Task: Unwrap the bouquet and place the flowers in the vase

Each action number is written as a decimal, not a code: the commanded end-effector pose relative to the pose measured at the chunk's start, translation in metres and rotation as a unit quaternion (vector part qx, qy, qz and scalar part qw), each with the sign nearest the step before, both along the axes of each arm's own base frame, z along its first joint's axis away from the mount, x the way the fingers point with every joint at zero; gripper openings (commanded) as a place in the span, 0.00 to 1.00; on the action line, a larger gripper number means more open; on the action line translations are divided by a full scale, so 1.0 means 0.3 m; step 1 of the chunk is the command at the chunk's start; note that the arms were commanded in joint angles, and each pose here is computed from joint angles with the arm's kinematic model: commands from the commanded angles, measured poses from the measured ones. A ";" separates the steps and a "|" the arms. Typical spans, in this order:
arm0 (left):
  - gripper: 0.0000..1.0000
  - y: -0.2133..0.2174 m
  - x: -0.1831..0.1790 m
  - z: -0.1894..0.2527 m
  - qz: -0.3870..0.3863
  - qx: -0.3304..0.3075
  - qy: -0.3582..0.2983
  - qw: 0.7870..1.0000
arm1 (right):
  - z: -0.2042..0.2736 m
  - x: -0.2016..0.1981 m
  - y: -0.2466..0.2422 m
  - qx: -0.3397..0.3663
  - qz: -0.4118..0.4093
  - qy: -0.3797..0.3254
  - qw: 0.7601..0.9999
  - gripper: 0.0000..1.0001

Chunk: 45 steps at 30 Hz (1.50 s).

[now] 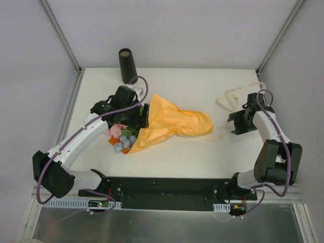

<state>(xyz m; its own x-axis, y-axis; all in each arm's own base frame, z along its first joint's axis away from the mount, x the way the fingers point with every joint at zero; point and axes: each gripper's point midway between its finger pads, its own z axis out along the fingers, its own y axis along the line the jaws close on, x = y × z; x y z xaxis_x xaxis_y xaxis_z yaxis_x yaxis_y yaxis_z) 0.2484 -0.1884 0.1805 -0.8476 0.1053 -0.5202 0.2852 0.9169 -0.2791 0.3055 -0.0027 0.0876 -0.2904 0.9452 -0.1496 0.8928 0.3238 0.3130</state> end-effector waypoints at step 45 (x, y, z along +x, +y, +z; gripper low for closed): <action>0.89 0.153 0.021 0.023 0.056 0.075 -0.067 0.993 | 0.591 1.060 0.324 0.050 0.239 -0.417 0.876 0.00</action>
